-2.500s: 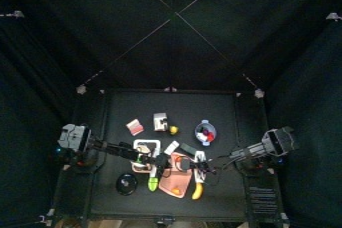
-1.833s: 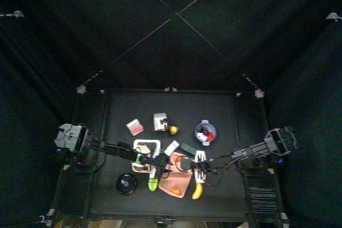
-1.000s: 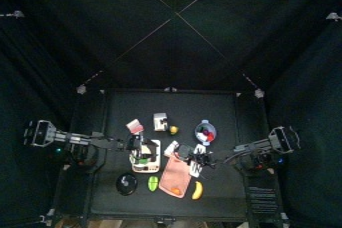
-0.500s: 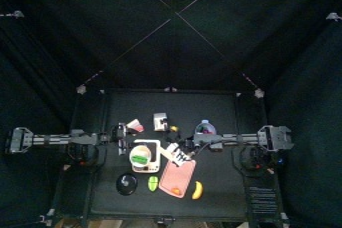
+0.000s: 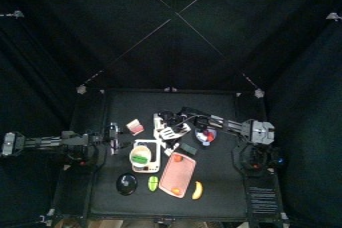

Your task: Place cleaver back into holder

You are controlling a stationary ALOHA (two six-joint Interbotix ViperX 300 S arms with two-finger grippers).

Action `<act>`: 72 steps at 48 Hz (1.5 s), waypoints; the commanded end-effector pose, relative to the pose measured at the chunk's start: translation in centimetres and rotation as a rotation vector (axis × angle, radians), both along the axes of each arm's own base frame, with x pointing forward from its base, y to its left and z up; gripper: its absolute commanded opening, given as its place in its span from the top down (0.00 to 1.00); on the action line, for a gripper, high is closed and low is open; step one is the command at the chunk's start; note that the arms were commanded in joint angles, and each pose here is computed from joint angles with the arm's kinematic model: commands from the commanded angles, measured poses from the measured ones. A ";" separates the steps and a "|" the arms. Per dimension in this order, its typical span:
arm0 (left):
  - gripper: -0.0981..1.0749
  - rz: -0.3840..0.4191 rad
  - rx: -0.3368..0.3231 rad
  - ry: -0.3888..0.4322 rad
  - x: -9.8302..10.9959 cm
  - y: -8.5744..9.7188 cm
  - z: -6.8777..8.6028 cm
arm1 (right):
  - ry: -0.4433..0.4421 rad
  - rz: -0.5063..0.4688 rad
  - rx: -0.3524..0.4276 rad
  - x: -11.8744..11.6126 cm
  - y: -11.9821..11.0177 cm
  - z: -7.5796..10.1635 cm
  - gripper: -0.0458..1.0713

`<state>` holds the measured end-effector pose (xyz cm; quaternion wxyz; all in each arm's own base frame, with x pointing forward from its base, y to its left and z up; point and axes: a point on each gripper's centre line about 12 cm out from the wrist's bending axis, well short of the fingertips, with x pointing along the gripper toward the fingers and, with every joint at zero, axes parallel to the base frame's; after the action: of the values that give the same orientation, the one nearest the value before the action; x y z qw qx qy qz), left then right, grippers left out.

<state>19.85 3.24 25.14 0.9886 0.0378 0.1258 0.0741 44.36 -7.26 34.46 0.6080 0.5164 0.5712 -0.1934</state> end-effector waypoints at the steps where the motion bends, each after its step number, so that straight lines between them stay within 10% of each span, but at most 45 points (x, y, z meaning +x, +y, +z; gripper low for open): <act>1: 0.20 0.003 0.004 -0.007 0.0 0.1 0.3 | 0.043 0.012 -0.010 -0.5 -1.0 2.1 0.54; 25: 0.20 0.006 0.001 0.008 -0.1 0.1 -0.1 | 0.083 -0.008 -0.044 3.4 -6.8 2.8 0.54; 72: 0.20 0.007 -0.006 0.018 -0.2 0.1 -0.5 | 0.195 -0.103 0.045 4.9 -7.0 -0.3 0.54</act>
<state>19.48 3.27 24.09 0.9863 0.0355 0.1424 0.0760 49.87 -14.21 32.74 0.5172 0.5350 0.6137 -0.2639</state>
